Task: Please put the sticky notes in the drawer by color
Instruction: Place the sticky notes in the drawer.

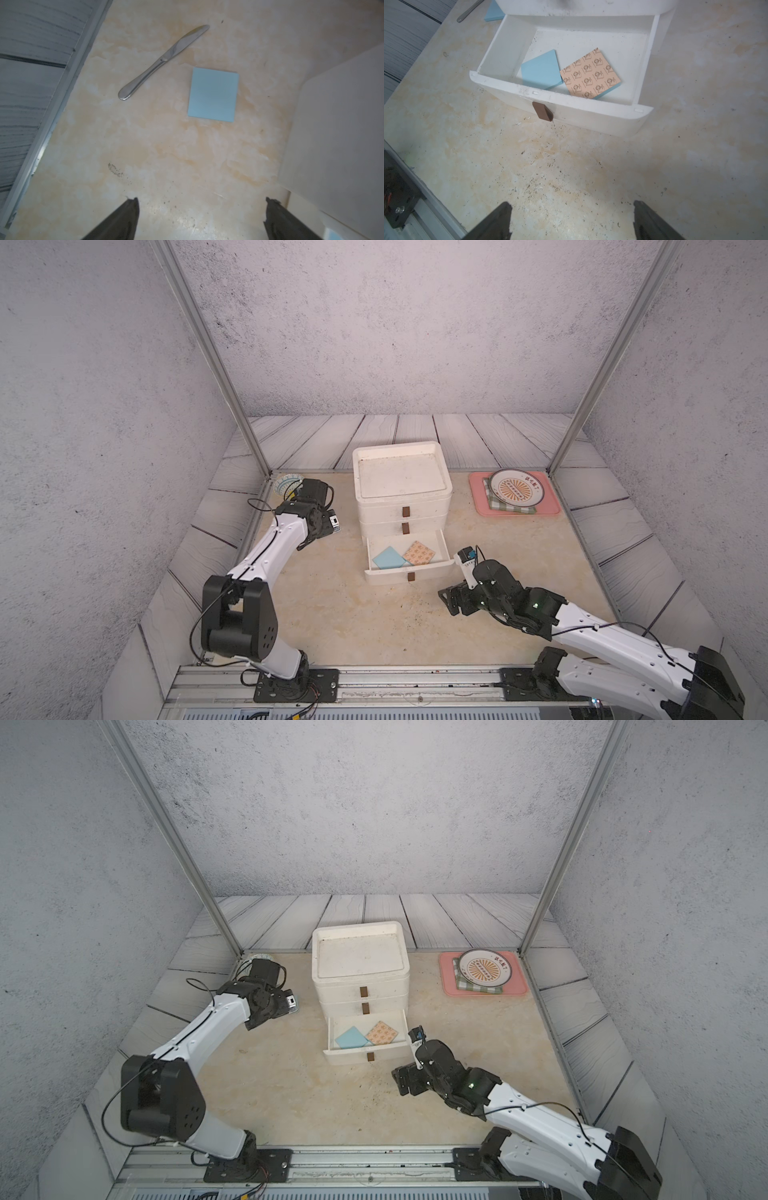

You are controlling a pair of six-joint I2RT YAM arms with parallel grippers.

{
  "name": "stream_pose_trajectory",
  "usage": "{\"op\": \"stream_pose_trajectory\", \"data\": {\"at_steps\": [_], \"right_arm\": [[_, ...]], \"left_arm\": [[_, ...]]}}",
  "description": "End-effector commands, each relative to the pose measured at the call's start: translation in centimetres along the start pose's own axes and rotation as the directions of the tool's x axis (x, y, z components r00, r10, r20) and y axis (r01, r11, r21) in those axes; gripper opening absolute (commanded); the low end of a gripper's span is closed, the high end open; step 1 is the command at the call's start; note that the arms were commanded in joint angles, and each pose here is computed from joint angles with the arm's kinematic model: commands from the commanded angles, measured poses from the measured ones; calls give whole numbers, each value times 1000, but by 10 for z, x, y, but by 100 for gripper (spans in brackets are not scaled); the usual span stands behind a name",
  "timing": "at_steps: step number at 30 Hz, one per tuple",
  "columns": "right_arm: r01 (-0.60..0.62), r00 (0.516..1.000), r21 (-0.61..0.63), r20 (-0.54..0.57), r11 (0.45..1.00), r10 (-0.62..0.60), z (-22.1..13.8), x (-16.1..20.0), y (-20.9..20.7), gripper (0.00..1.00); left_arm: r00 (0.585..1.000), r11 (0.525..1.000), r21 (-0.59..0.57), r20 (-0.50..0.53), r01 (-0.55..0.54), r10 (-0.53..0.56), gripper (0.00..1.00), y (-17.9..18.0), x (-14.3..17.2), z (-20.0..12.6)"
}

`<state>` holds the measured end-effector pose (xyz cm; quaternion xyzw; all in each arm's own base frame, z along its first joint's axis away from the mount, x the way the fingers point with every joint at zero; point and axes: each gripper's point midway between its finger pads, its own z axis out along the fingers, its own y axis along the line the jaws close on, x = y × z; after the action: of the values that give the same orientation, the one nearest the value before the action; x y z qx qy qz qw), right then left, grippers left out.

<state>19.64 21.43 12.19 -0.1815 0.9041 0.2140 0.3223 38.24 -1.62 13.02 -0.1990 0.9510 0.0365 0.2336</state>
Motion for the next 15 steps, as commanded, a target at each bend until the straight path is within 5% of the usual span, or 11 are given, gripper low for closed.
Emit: {"op": "stream_pose_trajectory", "data": {"at_steps": [1,6,15], "right_arm": [[-8,1000,11,5,1000,8,-2,2,-4,93],[-4,1000,28,10,1000,4,-5,4,-8,93],[-14,1000,41,5,999,14,-2,12,-14,93]], "left_arm": [[999,999,3,-39,-37,37,98,-10,-18,31],[966,996,0,-244,-86,84,98,-22,-22,84],[929,998,42,-365,-49,61,99,-21,-24,136]]}}
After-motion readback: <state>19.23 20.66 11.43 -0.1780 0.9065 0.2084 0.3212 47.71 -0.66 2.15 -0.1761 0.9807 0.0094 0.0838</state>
